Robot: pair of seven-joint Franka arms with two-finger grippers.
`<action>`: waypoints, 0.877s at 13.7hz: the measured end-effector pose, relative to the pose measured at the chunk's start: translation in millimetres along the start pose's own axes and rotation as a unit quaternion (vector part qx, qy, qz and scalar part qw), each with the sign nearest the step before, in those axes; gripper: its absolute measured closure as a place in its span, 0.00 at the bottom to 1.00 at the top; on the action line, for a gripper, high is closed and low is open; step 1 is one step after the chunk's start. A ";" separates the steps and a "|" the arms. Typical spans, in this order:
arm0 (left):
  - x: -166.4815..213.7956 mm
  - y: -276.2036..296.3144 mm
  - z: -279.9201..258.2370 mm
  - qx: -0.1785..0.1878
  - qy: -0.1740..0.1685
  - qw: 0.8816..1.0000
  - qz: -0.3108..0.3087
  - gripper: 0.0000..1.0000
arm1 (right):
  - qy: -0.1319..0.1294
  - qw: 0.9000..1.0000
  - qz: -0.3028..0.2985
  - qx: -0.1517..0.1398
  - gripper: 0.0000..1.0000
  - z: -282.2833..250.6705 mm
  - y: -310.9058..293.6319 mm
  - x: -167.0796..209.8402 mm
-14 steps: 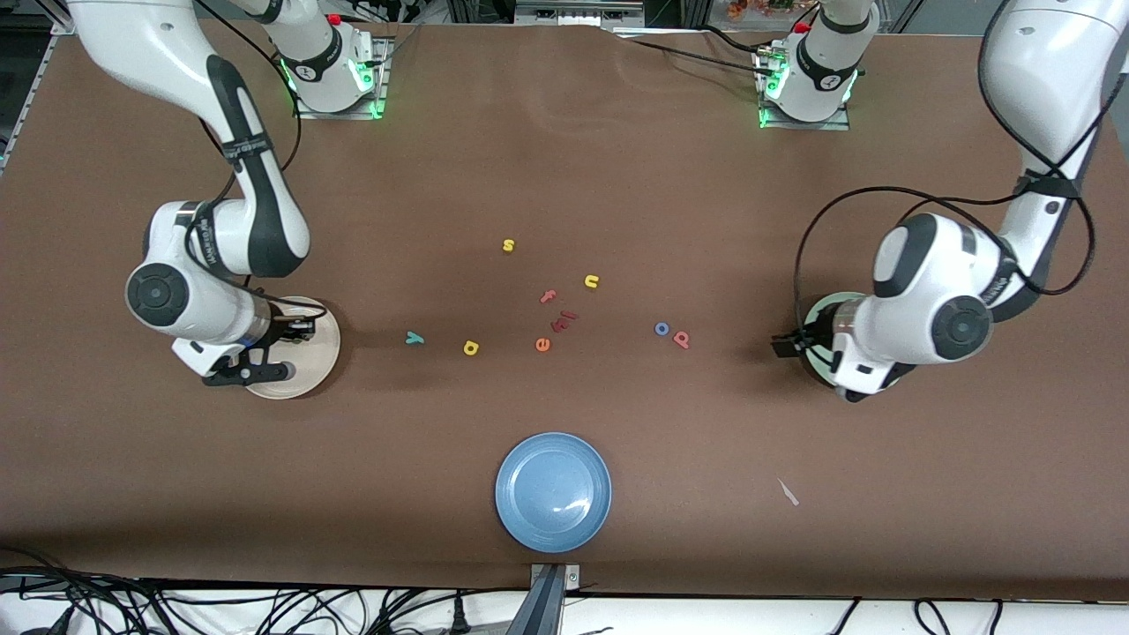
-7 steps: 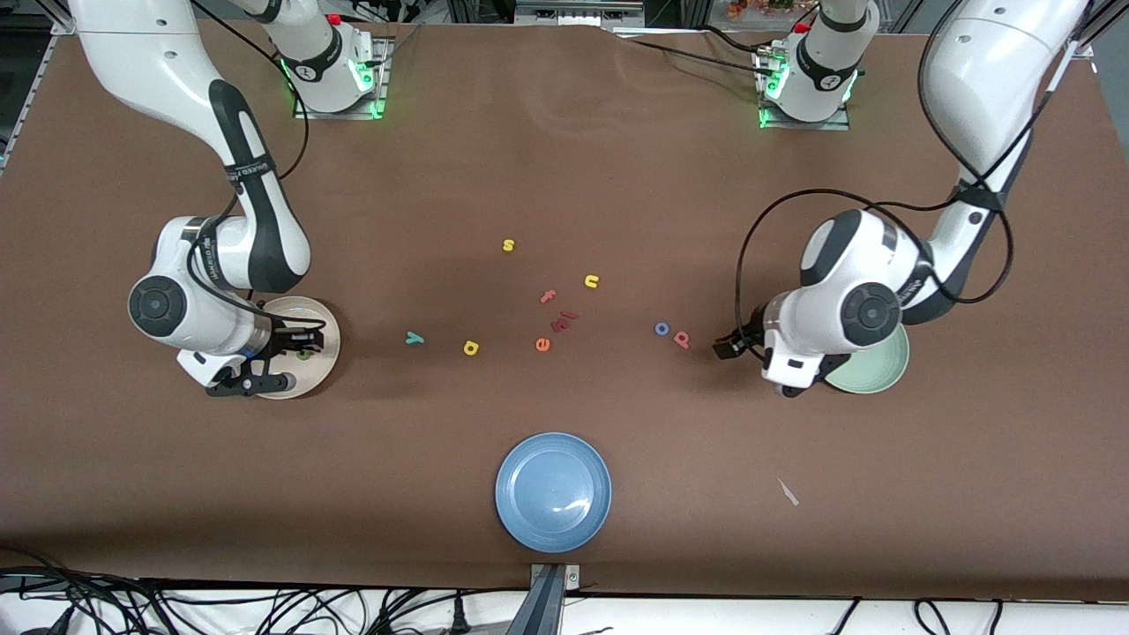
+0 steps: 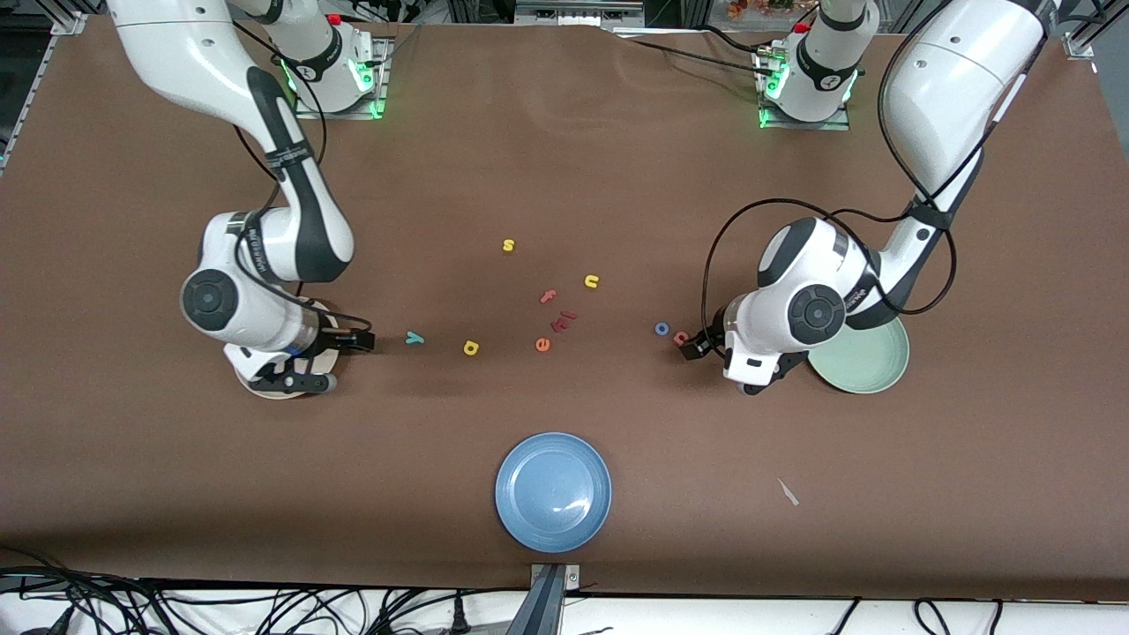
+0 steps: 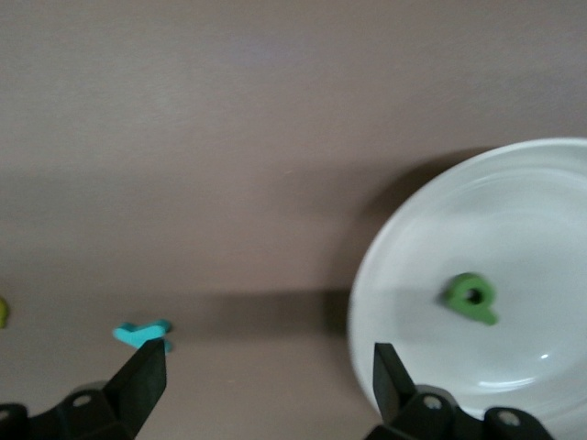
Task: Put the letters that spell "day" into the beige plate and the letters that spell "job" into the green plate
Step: 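Grasp the cyan y with the right gripper while the left gripper grasps pink d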
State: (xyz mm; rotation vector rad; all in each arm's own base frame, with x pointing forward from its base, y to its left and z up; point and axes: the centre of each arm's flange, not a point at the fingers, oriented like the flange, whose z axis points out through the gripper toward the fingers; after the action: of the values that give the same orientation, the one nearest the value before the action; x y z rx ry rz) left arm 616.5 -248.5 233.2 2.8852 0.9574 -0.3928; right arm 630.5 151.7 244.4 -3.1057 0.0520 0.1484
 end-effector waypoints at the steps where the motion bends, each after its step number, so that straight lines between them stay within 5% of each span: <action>1: -2.0 2.9 7.6 0.002 0.004 1.000 -0.003 0.00 | -0.002 1.000 0.006 0.000 0.00 3.0 -11.5 -3.1; 6: -12.0 11.7 33.8 0.012 0.012 0.999 -0.036 0.04 | -0.005 1.000 0.028 0.009 0.00 27.7 -45.9 -11.7; 8: -10.3 12.5 36.2 0.005 0.014 0.998 -0.066 0.11 | 0.000 0.999 0.034 0.006 0.00 42.6 -60.0 -14.8; 10: -9.5 12.7 40.3 0.004 0.015 0.997 -0.075 0.29 | 0.003 0.999 0.032 0.002 0.00 57.7 -71.4 -18.3; 12: -8.3 13.7 46.6 0.003 0.023 0.997 -0.078 0.30 | 0.001 1.000 0.031 -0.002 0.00 67.4 -74.2 -19.9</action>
State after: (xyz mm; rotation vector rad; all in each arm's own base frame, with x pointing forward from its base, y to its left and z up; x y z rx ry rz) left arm 608.2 -271.4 190.3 2.8456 1.1968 -0.3422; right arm 606.9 228.7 181.5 -3.1090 0.1478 0.1482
